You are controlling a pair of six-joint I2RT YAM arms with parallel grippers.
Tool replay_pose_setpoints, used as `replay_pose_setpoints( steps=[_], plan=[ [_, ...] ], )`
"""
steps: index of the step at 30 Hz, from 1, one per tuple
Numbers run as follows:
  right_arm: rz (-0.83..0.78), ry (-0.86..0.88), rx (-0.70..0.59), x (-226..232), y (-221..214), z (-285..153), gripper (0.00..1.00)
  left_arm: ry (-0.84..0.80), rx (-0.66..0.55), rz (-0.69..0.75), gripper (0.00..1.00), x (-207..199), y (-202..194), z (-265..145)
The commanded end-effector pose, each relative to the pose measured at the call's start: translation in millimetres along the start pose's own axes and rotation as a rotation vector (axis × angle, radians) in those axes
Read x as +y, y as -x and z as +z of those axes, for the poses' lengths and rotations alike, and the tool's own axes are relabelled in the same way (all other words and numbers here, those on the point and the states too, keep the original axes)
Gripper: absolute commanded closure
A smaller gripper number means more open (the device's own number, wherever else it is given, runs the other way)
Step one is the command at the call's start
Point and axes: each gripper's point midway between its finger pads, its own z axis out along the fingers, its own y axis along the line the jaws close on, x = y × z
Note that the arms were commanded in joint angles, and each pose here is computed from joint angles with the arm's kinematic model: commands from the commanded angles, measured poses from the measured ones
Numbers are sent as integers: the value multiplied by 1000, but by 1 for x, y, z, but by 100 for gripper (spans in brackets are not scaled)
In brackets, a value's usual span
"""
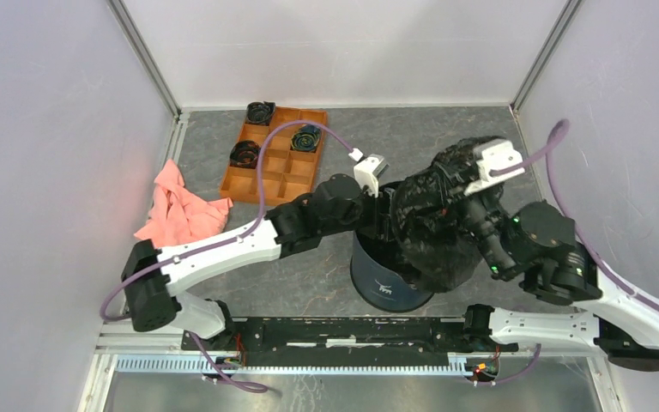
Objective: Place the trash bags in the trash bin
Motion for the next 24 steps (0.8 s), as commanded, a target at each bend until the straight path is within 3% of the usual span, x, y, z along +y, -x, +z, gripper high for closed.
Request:
replay_pose_setpoints(
  steps=[1, 3, 6, 9, 13, 17, 20, 21, 24],
  plan=[
    [-132, -203, 62, -16, 3, 16, 99, 180, -89, -55, 38, 30, 17, 7],
    [-219, -272, 109, -19, -11, 20, 99, 158, -114, -61, 36, 26, 21, -1],
    [-285, -401, 148, -31, -25, 18, 99, 107, -191, -41, 21, 14, 37, -27],
    [-281, -424, 152, -30, -27, 19, 99, 67, -255, -25, 10, 2, 52, -56],
    [-280, -432, 152, -29, -20, 21, 99, -115, -345, 10, 1, -31, 64, -95],
    [-224, -393, 120, -25, -8, 24, 99, -318, -360, 100, 0, -59, 52, -120],
    [-145, -367, 95, -19, -2, 27, 99, -489, -281, 214, 0, -99, 23, -122],
    [-116, -346, 87, -15, 0, 29, 99, -478, -253, 260, 0, -108, 12, -117],
    [-69, -300, 77, -5, 5, 32, 99, -214, -256, 391, 0, -102, -1, -96]
  ],
)
